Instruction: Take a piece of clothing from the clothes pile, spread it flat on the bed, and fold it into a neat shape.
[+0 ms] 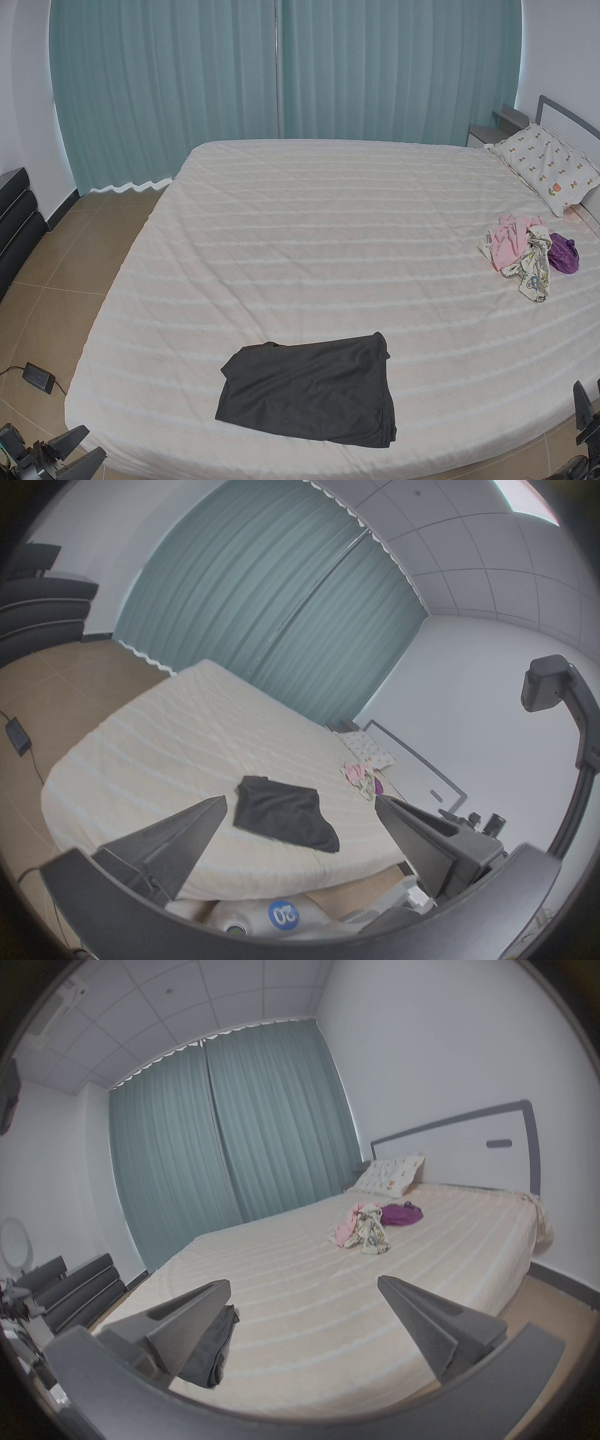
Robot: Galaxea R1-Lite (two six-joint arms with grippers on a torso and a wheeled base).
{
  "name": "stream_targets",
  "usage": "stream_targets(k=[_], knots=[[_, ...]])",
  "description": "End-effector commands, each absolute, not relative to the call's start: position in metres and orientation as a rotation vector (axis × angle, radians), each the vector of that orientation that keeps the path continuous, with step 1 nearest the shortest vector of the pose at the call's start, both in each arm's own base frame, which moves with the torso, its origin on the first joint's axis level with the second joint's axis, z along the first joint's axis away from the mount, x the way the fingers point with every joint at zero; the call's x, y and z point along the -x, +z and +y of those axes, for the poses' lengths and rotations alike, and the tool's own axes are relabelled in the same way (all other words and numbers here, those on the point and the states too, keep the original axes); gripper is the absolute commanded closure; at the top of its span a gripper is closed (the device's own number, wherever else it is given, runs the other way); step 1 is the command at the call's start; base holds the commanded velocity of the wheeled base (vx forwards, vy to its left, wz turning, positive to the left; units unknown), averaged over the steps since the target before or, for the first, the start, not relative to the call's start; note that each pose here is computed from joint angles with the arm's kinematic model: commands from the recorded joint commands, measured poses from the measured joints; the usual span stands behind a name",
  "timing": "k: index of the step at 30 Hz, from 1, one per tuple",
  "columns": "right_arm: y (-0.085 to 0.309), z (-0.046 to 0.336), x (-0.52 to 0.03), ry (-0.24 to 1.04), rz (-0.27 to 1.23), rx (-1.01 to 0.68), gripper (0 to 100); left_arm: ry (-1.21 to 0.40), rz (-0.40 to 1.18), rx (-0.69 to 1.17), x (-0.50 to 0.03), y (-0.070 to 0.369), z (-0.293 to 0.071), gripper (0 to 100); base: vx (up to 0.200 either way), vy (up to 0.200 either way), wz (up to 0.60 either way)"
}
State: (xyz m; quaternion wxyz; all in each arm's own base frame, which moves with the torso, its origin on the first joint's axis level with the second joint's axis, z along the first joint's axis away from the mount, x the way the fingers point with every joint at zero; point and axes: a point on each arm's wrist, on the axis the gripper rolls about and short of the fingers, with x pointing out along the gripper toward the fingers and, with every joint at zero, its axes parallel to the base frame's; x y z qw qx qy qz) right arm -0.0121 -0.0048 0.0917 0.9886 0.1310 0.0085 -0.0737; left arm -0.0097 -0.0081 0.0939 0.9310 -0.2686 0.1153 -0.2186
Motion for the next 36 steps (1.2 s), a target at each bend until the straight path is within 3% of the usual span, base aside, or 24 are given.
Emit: stream_targets(k=[1, 4, 7, 12, 17, 26, 36], knots=[[0.083, -0.003, 0.023, -0.119, -0.079, -0.198, 0, -0.371, 0.078, 0.528, 0.022, 0.091, -0.008, 0, 0.000, 0.000, 0.00], [0.082, -0.002, 0.023, -0.108, -0.066, -0.120, 0, -0.308, -0.014, 0.447, 0.026, 0.089, -0.007, 0, 0.000, 0.000, 0.00], [0.082, -0.002, 0.023, -0.113, -0.060, -0.080, 0, -0.134, -0.055, 0.318, 0.024, 0.086, -0.003, 0, 0.000, 0.000, 0.00], [0.081, -0.002, 0.023, -0.074, -0.047, -0.035, 0, 0.048, -0.065, 0.069, 0.023, 0.082, 0.001, 0, 0.000, 0.000, 0.00], [0.077, -0.001, 0.023, -0.046, -0.013, -0.026, 0, 0.252, -0.054, -0.026, 0.024, 0.082, 0.006, 0, 0.000, 0.000, 0.00], [0.075, -0.001, 0.023, -0.038, 0.004, -0.011, 0, 0.237, -0.053, -0.025, 0.024, 0.082, 0.005, 0, 0.000, 0.000, 0.00], [0.076, -0.001, 0.023, -0.037, 0.006, -0.006, 0, 0.002, 0.011, 0.012, 0.022, 0.076, 0.000, 0, 0.000, 0.000, 0.00]])
